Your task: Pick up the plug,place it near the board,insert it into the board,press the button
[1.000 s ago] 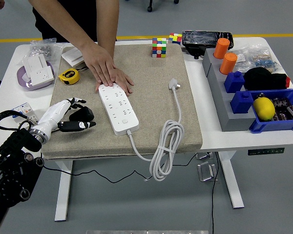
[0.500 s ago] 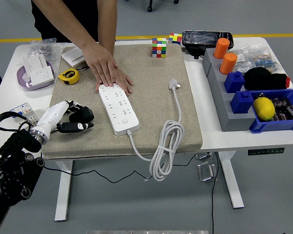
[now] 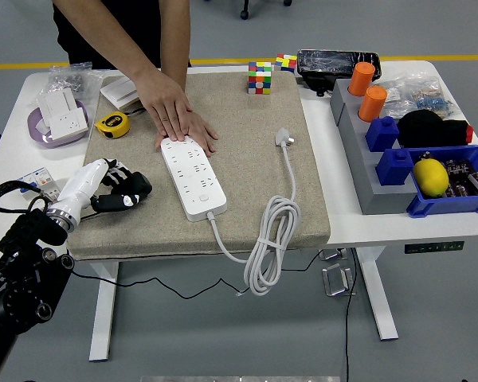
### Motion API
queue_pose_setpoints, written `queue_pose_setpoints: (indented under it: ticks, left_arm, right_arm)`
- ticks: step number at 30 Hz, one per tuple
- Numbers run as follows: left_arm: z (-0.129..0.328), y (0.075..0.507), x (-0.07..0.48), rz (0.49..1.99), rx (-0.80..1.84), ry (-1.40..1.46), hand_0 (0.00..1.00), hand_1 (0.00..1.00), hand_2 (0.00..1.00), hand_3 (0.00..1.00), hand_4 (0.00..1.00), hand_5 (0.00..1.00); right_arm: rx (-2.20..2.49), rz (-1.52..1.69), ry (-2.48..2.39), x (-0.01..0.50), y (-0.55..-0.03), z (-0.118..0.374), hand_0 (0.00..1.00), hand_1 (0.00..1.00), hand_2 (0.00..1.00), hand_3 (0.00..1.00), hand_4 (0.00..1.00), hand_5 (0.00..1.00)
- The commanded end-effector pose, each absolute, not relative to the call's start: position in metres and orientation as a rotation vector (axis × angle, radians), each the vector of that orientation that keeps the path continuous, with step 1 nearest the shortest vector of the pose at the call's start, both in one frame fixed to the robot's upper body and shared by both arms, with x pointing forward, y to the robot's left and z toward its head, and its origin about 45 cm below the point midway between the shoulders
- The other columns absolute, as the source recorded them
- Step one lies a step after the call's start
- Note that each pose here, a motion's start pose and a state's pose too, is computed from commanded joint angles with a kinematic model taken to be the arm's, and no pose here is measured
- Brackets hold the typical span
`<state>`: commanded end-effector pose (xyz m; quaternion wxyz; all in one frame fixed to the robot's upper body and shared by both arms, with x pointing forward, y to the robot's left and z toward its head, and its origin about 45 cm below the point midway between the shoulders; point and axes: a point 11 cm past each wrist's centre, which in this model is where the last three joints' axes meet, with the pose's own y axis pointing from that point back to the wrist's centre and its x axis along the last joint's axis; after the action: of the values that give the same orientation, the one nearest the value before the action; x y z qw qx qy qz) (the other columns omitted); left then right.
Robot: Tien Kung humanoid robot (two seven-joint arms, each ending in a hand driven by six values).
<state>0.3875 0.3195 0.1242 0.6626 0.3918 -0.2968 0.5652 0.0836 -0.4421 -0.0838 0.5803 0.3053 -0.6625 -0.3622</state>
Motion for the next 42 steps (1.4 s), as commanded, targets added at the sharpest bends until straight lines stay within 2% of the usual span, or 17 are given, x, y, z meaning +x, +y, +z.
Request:
queue_pose_setpoints:
  ticks: [5,6,22,30,42]
  left_arm:
    - [0.129,0.317,0.388,1.281,0.876,-0.687,0.464,0.395,0.386,0.471,0.671,0.089]
    - [0.131,0.317,0.389,1.281,0.871,-0.693,0.457,0.395,0.372,0.481,0.600,0.032]
    - [0.189,0.285,0.397,1.249,0.723,-0.765,0.453,0.389,0.357,0.476,0.619,0.039]
    - [0.217,0.255,0.401,1.167,0.627,-0.824,0.450,0.388,0.353,0.468,0.646,0.055]
    - [0.202,0.225,0.411,0.999,0.690,-0.946,0.449,0.390,0.350,0.469,0.660,0.058]
  right_arm:
    - [0.713,-0.848,-1.549,0.084,-0.442,-0.084,0.768,0.712,0.713,0.751,0.998,0.922]
    - [0.713,-0.848,-1.550,0.084,-0.442,-0.084,0.767,0.712,0.713,0.751,0.998,0.931]
    - [0.713,-0.846,-1.548,0.083,-0.442,-0.084,0.767,0.711,0.713,0.751,0.998,0.941]
    - [0.711,-0.844,-1.546,0.083,-0.443,-0.083,0.768,0.711,0.713,0.751,0.998,0.941]
    - [0.714,-0.839,-1.548,0.085,-0.444,-0.083,0.768,0.712,0.713,0.751,0.998,0.943]
